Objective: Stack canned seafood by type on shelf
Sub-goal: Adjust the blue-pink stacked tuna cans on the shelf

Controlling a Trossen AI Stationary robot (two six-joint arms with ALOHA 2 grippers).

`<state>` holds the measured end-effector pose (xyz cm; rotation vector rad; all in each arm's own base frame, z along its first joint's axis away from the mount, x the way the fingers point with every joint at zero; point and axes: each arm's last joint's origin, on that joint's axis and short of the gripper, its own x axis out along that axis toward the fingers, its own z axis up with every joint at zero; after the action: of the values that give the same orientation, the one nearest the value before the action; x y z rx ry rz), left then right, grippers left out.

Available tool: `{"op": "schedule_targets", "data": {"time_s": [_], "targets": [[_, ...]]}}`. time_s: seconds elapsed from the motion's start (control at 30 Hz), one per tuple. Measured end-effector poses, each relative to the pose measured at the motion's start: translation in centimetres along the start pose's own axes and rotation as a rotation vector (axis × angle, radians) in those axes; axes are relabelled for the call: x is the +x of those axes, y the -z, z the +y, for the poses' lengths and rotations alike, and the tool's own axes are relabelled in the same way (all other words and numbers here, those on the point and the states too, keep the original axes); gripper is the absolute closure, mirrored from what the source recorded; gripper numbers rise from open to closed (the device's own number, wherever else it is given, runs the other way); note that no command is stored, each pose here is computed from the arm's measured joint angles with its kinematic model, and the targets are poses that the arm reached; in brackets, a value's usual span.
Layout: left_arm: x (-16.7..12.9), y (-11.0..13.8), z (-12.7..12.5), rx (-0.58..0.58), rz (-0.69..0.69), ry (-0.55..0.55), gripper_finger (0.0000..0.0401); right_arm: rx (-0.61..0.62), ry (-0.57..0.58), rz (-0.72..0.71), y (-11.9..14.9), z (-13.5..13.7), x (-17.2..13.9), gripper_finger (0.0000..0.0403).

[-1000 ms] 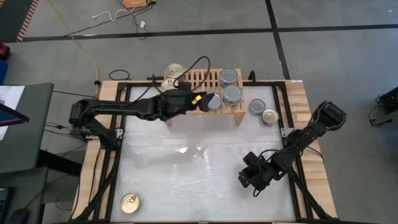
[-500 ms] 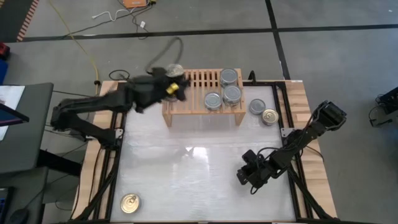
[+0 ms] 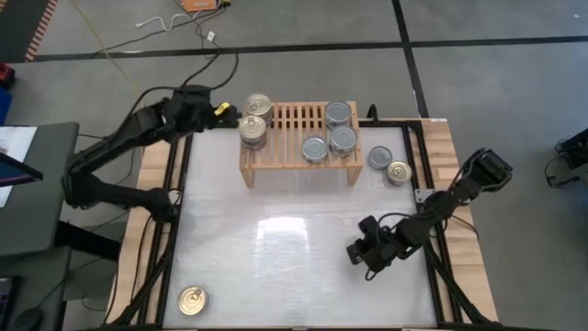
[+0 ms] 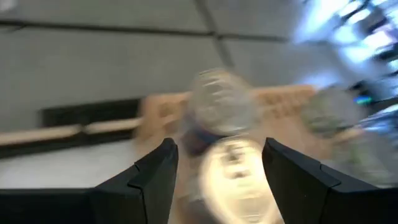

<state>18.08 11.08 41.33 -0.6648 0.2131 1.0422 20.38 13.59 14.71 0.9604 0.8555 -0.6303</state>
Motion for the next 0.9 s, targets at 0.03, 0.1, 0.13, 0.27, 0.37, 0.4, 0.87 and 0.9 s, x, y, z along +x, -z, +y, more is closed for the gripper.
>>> {"op": "schedule_targets", "data": {"time_s": [0.03, 0.1, 0.13, 0.27, 0.37, 0.4, 0.87, 0.9], "targets": [[0.3, 0.0, 0.6, 0.005, 0.025, -0.039, 0.0179, 0.008, -0.001, -0.003, -0.2, 0.0, 0.1, 0.0275], [0.9, 0.1, 1.6, 0.014, 0.074, -0.112, 0.0179, 0.023, -0.001, -0.009, -0.5, 0.1, 0.2, 0.0275], [1.2, 0.2, 2.1, 0.023, 0.101, -0.146, 0.0179, 0.028, 0.0, -0.012, -0.6, 0.1, 0.3, 0.0275], [2.3, 0.5, 3.1, 0.077, 0.192, -0.224, 0.0179, 0.052, -0.001, -0.022, -1.2, 0.2, 0.5, 0.0275], [3.4, 1.0, 3.4, 0.113, 0.255, -0.274, 0.0179, 0.074, -0.008, -0.029, -1.6, 0.4, 0.6, 0.0275], [3.8, 1.1, 3.4, 0.122, 0.272, -0.286, 0.0179, 0.078, -0.008, -0.032, -1.8, 0.4, 0.7, 0.0275], [8.4, 2.7, 3.7, 0.167, 0.46, -0.355, 0.0179, 0.115, -0.03, -0.047, -2.7, 0.7, 1.0, 0.0275], [8.4, 2.7, 3.7, 0.166, 0.463, -0.355, 0.0179, 0.115, -0.031, -0.047, -2.7, 0.7, 1.0, 0.0275]]}}
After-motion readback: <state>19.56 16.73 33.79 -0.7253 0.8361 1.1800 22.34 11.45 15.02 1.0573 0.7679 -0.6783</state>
